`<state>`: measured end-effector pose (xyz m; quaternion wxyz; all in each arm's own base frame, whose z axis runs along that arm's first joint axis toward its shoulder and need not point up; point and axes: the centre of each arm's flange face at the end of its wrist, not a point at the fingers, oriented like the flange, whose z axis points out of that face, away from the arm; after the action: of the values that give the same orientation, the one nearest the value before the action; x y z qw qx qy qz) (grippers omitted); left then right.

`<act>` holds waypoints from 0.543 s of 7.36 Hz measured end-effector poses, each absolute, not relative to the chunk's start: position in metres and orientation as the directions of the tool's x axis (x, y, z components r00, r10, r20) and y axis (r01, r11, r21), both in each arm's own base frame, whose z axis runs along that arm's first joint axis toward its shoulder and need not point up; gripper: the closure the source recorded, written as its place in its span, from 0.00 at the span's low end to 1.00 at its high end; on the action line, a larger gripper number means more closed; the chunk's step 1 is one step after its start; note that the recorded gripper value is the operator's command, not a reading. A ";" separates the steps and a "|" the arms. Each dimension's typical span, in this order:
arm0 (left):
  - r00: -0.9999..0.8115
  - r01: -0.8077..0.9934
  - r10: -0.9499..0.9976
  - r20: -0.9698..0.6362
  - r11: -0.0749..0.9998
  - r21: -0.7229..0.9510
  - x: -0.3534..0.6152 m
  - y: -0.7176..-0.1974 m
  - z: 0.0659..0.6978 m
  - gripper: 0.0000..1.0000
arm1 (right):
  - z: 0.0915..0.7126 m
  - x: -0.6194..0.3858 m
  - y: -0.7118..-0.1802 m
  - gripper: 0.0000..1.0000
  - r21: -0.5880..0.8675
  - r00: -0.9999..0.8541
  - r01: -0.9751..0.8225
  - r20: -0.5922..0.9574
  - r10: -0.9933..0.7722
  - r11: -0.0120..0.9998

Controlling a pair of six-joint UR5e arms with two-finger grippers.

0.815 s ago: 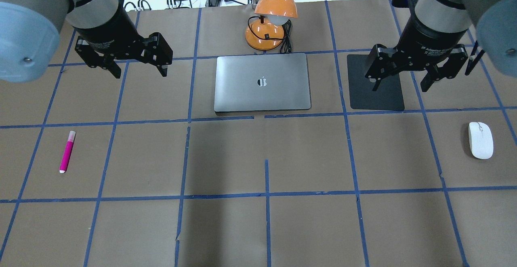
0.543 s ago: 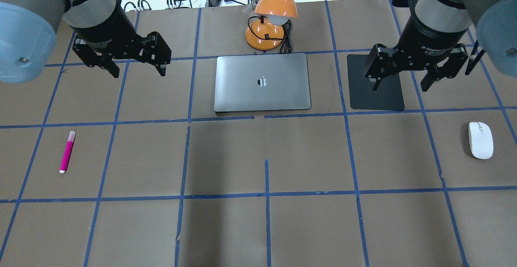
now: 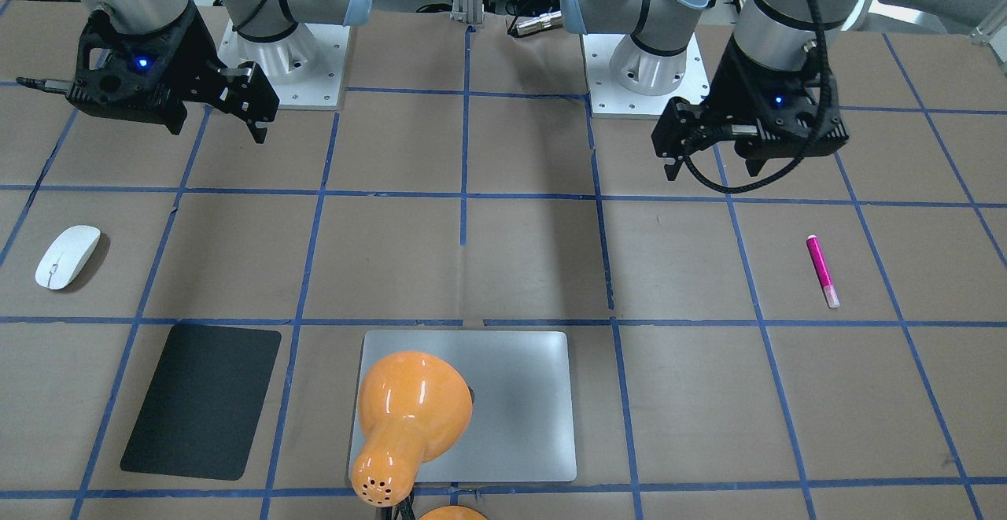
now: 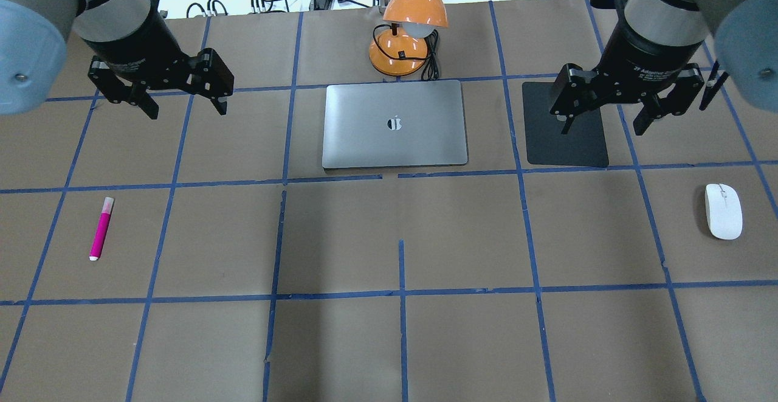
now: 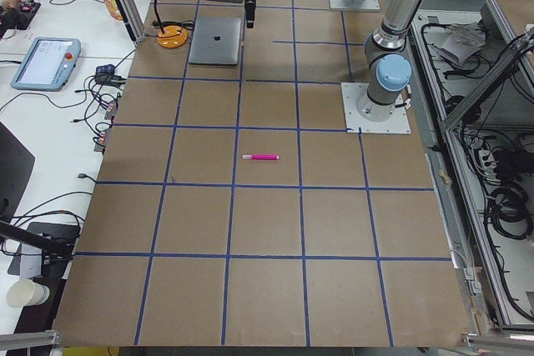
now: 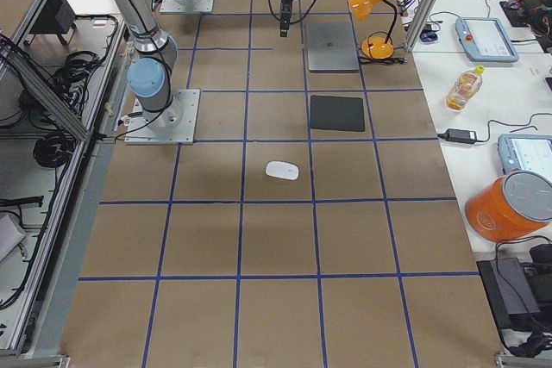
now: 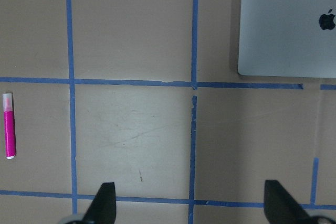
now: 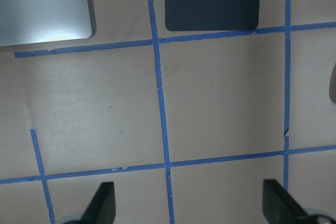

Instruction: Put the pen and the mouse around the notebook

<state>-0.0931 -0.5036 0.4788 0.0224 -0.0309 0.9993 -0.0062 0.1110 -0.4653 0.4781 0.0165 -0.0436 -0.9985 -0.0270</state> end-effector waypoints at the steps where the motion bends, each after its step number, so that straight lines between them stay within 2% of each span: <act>1: -0.996 -0.074 -0.072 -0.044 0.997 0.026 -0.059 -0.506 0.458 0.00 | 0.476 0.107 -0.467 0.00 0.056 -0.995 0.093 0.038 0.090 0.994; 4: -0.999 -0.032 -0.031 -0.021 0.998 0.059 0.056 -0.497 0.375 0.00 | 0.457 0.035 -0.486 0.00 0.087 -0.979 0.199 0.051 0.195 0.976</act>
<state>0.0558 -0.4965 0.3755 0.0103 -0.0158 0.9994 0.0296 0.0351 -0.4861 0.4571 0.0211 -0.0991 -0.9938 -0.0459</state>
